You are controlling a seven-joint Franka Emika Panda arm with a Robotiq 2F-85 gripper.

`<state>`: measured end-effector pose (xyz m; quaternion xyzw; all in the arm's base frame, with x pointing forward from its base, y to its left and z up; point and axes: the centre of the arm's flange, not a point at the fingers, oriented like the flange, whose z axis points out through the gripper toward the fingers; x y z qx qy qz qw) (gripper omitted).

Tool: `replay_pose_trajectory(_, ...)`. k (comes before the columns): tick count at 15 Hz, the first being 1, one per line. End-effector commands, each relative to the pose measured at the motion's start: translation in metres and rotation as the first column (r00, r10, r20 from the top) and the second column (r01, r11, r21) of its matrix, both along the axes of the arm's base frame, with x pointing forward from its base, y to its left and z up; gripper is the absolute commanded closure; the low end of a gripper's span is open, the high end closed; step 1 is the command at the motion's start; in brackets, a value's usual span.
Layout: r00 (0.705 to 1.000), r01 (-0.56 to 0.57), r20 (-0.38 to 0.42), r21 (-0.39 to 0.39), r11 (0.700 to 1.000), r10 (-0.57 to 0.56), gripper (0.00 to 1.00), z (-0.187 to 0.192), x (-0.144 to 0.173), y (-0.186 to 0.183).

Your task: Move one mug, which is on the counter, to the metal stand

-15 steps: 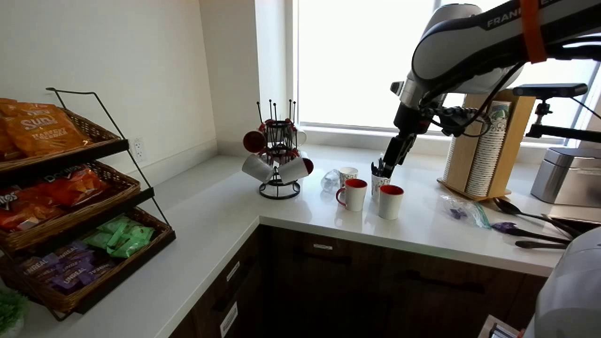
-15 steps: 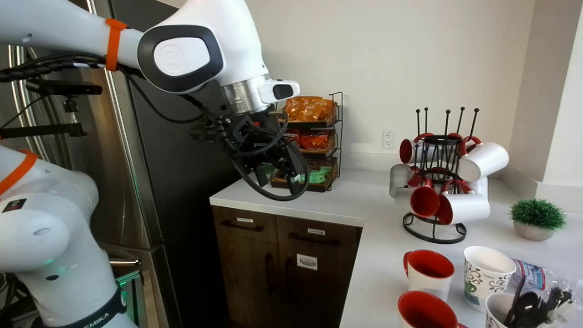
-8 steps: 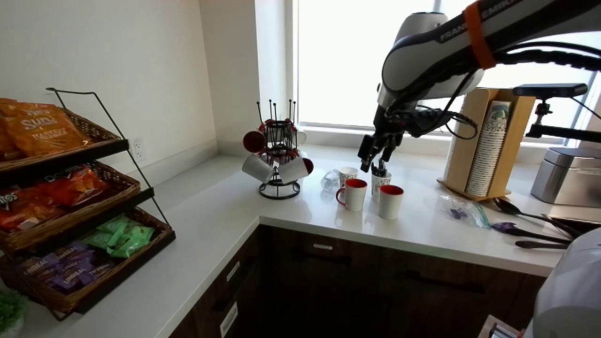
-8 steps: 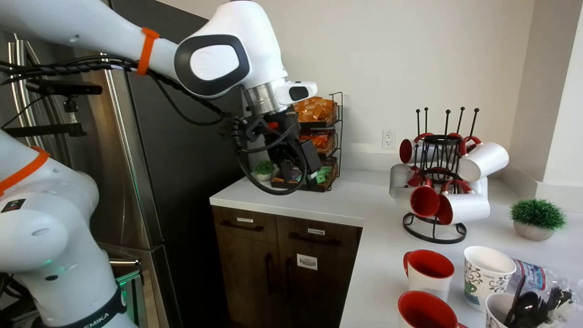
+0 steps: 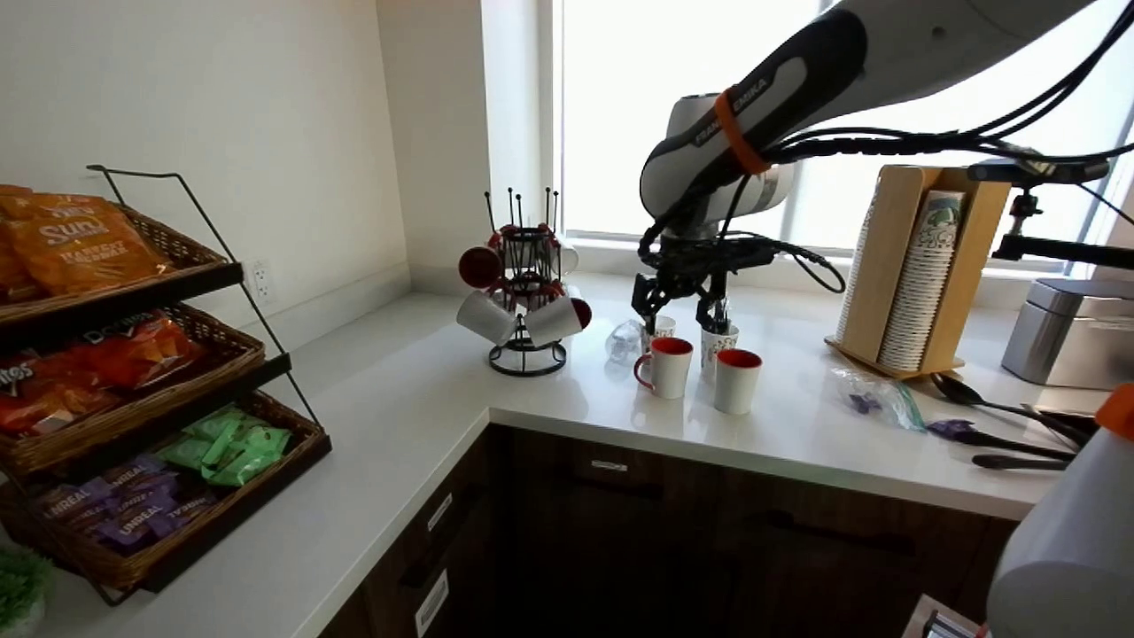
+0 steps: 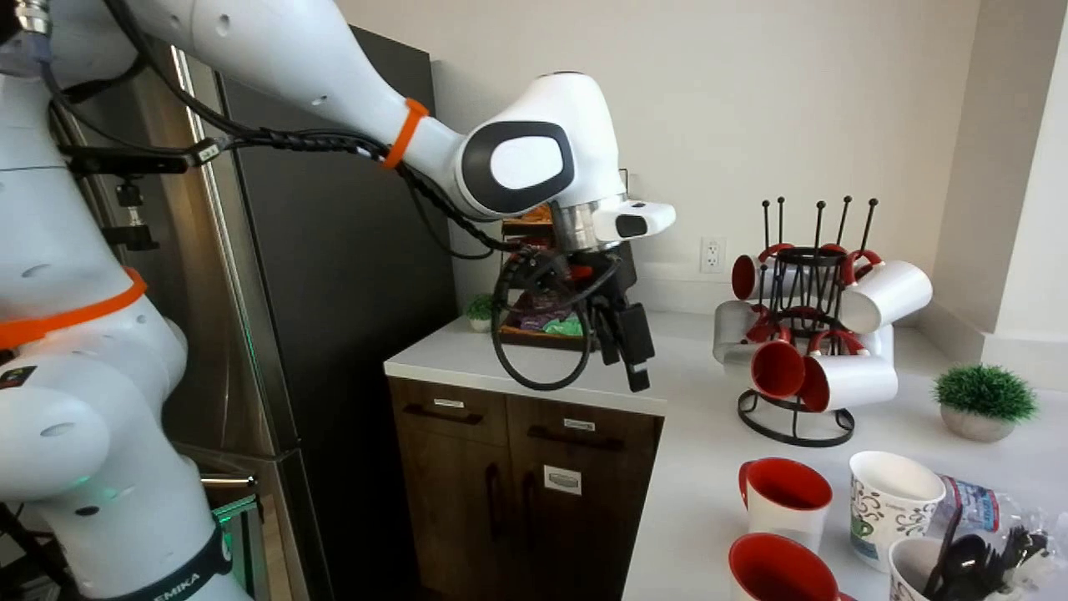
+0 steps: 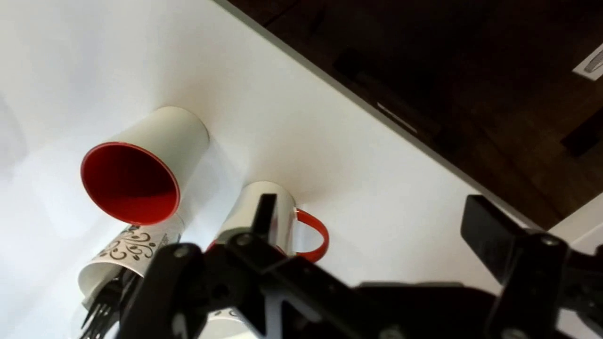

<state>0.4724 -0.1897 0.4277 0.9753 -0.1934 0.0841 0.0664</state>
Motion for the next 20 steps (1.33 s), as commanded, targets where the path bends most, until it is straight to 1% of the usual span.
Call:
replay_pose_trajectory(1,0.982,0.187,-0.036,0.056,0.981,-0.185,0.00,-0.018,0.032,-0.036)
replay_pose_trajectory(2,0.972,0.234,-0.050,0.059,0.970,-0.231,0.00,-0.023,0.035,-0.045)
replay_pose_trajectory(3,0.961,0.275,-0.061,0.082,0.958,-0.271,0.00,-0.025,0.036,-0.054)
replay_pose_trajectory(5,0.929,0.368,-0.088,0.103,0.924,-0.360,0.00,-0.037,0.038,-0.068)
replay_pose_trajectory(6,0.959,0.280,-0.055,0.075,0.957,-0.277,0.00,-0.032,0.025,-0.056)
replay_pose_trajectory(8,0.945,0.326,-0.066,0.083,0.942,-0.321,0.00,-0.039,0.028,-0.066)
replay_pose_trajectory(12,0.939,0.342,-0.066,0.085,0.936,-0.337,0.00,-0.040,0.032,-0.067)
replay_pose_trajectory(13,0.908,0.417,-0.078,0.070,0.906,-0.412,0.00,-0.041,0.039,-0.064)
replay_pose_trajectory(14,0.869,0.494,-0.077,0.069,0.867,-0.489,0.00,-0.042,0.046,-0.063)
replay_pose_trajectory(15,0.844,0.536,-0.072,0.084,0.840,-0.532,0.00,-0.043,0.050,-0.064)
replay_pose_trajectory(17,0.783,0.621,-0.052,0.098,0.778,-0.619,0.00,-0.046,0.058,-0.066)
replay_pose_trajectory(20,0.678,0.734,-0.056,0.105,0.671,-0.733,0.00,-0.055,0.072,-0.071)
